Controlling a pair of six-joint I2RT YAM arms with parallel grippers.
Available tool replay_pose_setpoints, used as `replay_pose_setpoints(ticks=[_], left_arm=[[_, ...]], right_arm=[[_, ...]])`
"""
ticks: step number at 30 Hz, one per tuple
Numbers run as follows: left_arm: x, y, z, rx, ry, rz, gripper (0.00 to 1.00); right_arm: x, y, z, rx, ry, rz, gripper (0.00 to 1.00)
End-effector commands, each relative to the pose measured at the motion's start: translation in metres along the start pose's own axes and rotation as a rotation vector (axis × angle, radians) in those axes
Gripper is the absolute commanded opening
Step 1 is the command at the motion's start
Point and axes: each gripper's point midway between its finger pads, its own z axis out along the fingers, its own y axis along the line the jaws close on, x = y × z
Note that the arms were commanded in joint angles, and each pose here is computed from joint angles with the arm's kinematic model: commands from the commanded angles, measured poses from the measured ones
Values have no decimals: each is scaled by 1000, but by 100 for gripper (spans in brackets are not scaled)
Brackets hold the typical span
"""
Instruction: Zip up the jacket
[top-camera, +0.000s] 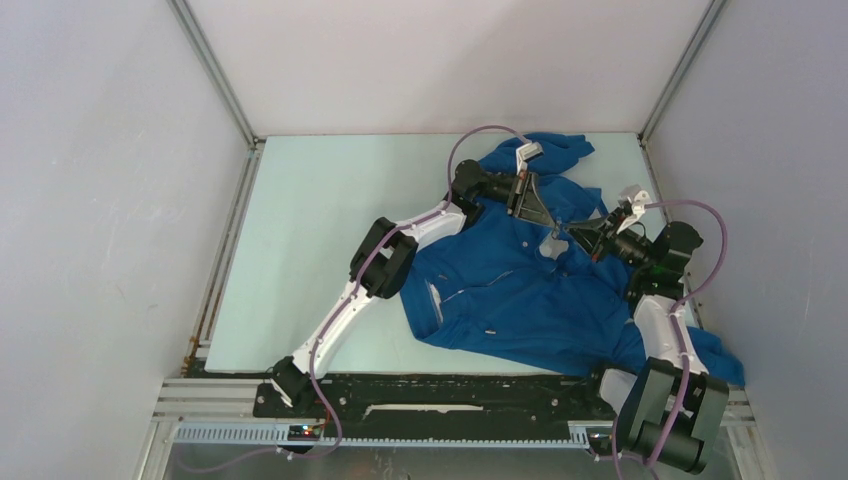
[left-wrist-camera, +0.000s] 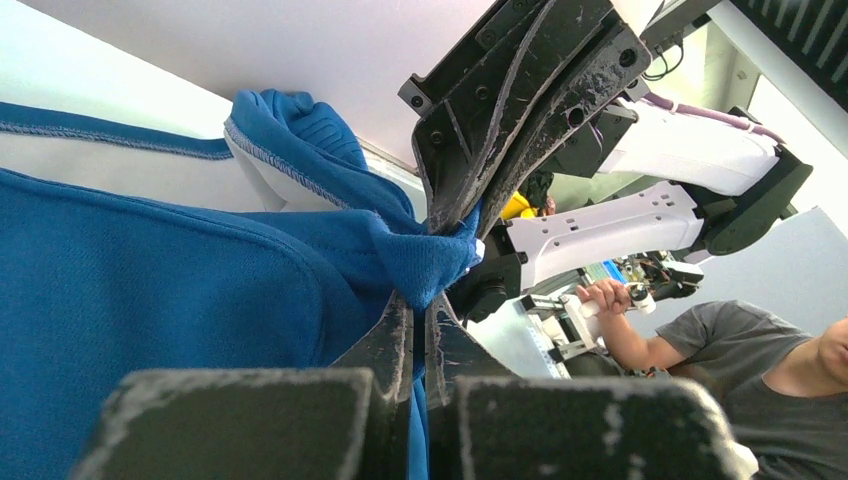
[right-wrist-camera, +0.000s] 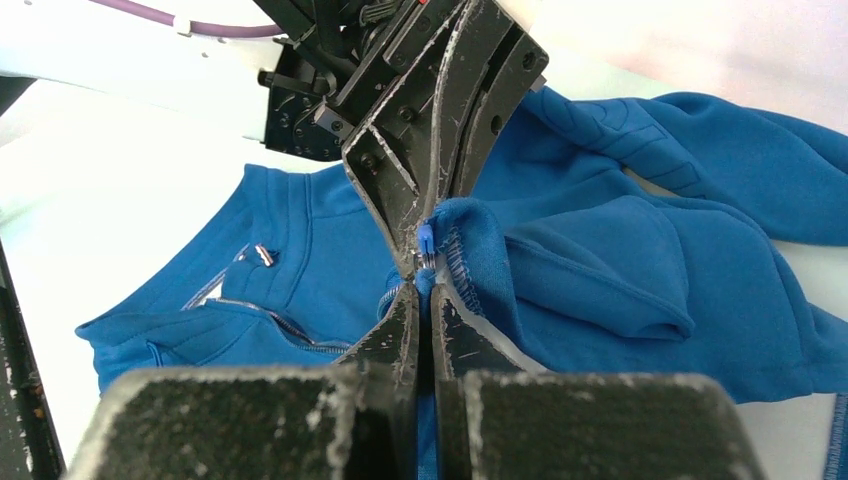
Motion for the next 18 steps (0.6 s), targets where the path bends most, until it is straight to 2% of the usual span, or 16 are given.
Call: replay_pose_setpoints(ticks=[1,10,18], left_arm=[[7,-16,11,34,58,43,0],[9,-16,11,33,65,30,0],[6,-13,11,25,53,26,0]], right_arm=[[-33,-3,1,21,-46,-139,0],[-38,-4,1,46,-55,-149,0],[-29,6,18,19,-31,-171,0]])
